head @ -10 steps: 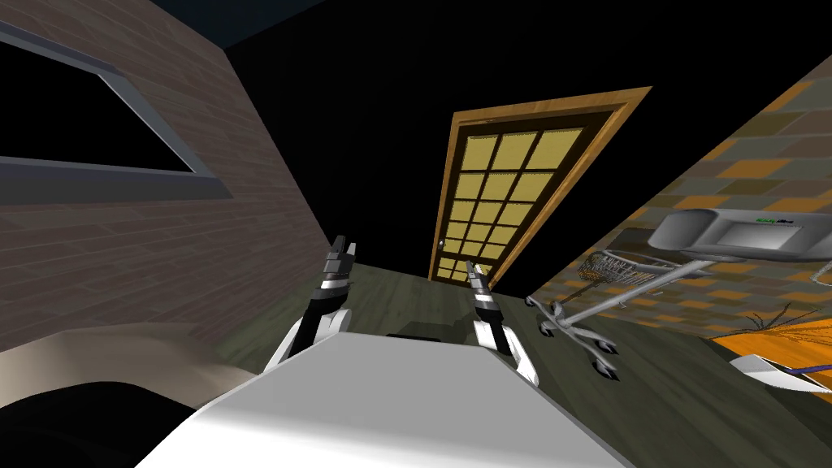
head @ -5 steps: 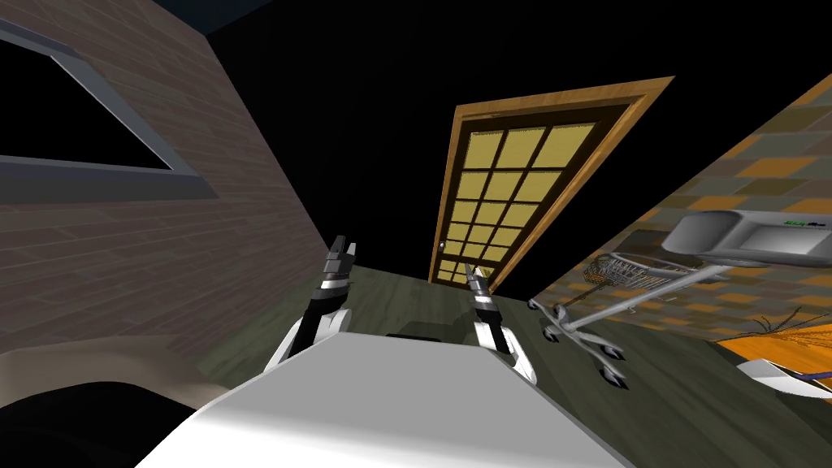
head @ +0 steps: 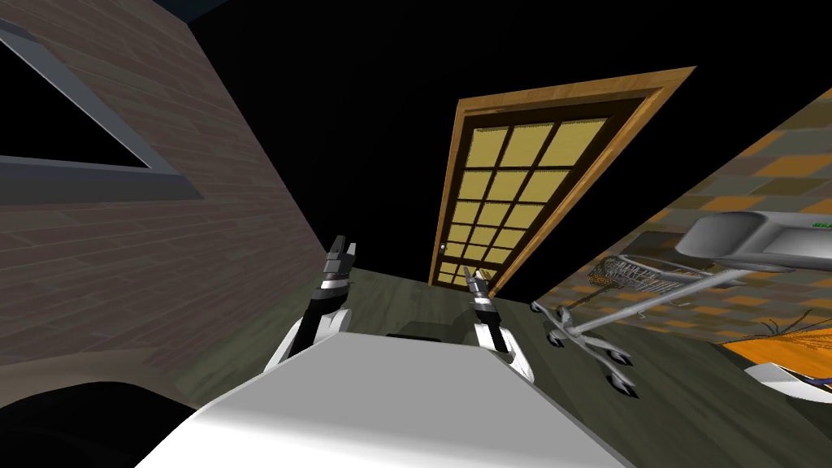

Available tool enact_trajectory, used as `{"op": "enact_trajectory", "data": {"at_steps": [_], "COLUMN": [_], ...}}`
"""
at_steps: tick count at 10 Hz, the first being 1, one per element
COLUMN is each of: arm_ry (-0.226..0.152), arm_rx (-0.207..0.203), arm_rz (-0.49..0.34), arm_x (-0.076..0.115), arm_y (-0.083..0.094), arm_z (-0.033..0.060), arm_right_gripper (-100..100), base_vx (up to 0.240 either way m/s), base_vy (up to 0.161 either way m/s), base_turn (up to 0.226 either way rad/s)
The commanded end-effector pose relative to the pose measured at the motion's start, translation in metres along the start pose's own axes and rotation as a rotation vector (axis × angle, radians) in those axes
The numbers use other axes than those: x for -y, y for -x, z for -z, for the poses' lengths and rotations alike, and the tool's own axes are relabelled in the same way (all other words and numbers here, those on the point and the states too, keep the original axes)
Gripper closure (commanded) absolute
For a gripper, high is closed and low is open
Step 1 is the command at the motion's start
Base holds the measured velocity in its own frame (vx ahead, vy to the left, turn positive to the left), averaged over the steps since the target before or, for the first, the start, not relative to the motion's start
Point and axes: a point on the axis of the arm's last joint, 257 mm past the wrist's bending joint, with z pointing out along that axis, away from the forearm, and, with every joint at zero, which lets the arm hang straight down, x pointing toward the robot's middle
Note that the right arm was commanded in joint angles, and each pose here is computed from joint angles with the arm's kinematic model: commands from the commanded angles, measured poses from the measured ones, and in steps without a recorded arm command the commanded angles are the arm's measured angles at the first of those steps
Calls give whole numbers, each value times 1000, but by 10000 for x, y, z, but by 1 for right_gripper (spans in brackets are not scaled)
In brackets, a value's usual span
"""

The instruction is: Pull the door open

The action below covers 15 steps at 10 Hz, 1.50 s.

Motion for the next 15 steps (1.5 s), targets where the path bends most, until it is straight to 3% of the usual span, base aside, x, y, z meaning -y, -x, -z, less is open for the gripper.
{"op": "enact_trajectory", "data": {"at_steps": [1, 7, 15], "arm_ry": [-11, -48, -95], "arm_rx": [-15, -70, -164], "arm_rz": [34, 140, 284], "arm_x": [72, 320, 629], "arm_y": [-72, -350, -793], "arm_z": [27, 126, 331], "arm_right_gripper": [-100, -100, -100], "base_vx": [103, 99, 114], "base_vy": [17, 16, 19], "base_turn": [-10, -16, -18]}}
